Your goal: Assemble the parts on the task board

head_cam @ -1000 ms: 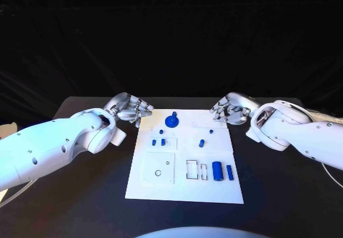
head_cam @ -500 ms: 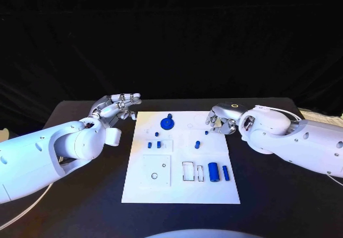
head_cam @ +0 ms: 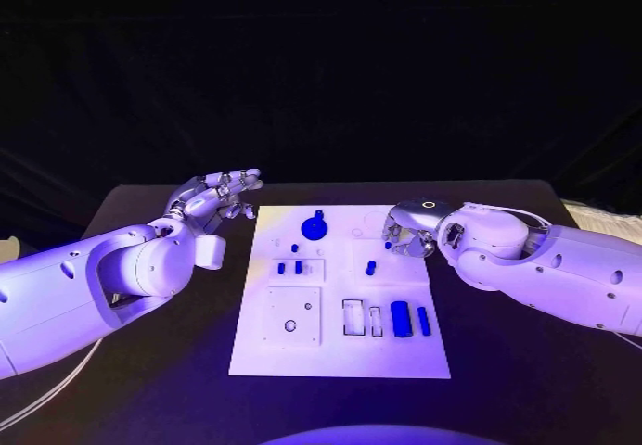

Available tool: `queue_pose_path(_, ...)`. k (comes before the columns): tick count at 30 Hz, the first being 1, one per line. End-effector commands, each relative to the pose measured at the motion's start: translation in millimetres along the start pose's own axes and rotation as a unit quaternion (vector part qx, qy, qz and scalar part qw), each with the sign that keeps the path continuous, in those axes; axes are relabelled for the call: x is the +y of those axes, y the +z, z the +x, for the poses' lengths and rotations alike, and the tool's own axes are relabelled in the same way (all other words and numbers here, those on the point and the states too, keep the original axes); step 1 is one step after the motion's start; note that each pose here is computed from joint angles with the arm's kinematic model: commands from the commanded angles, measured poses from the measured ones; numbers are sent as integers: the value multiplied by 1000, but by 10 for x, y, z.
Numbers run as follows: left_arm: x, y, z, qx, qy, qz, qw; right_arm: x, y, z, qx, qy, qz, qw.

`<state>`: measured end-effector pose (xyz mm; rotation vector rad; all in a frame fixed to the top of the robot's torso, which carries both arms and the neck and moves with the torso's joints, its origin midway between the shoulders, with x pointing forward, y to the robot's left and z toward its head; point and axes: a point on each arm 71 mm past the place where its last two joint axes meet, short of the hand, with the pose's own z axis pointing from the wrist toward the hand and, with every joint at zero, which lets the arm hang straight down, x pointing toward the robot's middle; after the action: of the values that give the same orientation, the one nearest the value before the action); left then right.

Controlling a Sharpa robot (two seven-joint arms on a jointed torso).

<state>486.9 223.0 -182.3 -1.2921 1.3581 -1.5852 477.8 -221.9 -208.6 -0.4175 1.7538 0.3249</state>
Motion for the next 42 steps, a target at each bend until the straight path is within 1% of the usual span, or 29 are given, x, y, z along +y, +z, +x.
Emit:
queue_pose_path(1, -10, -3, 12, 9, -13, 5, 1000, 19, 3, 24, 11, -19, -2, 1000)
queue_pose_path(8, -9, -3, -16, 6, -12, 2, 1000, 58, 15, 36, 14, -18, -9, 1000)
queue_pose_path(13, -5, -4, -18, 6, -11, -1, 1000, 79, 28, 48, 17, -16, -11, 1000)
queue_pose_path(19, -3, -5, -13, 6, -11, -2, 1000, 99, 41, 78, 27, -16, -14, 999)
queue_pose_path(25, -1, -7, 3, 19, -3, -4, 1000, 110, 50, 110, 39, -19, -14, 999)
queue_pose_path(28, 1, -8, 12, 23, -1, -5, 1000, 107, 53, 117, 40, -25, -11, 999)
queue_pose_path(31, 2, -8, 13, 25, 0, -6, 1000, 108, 54, 110, 32, -30, -9, 999)
queue_pose_path(42, 4, -2, 5, 22, 3, -6, 1000, 166, 29, 17, -30, -22, -18, 999)
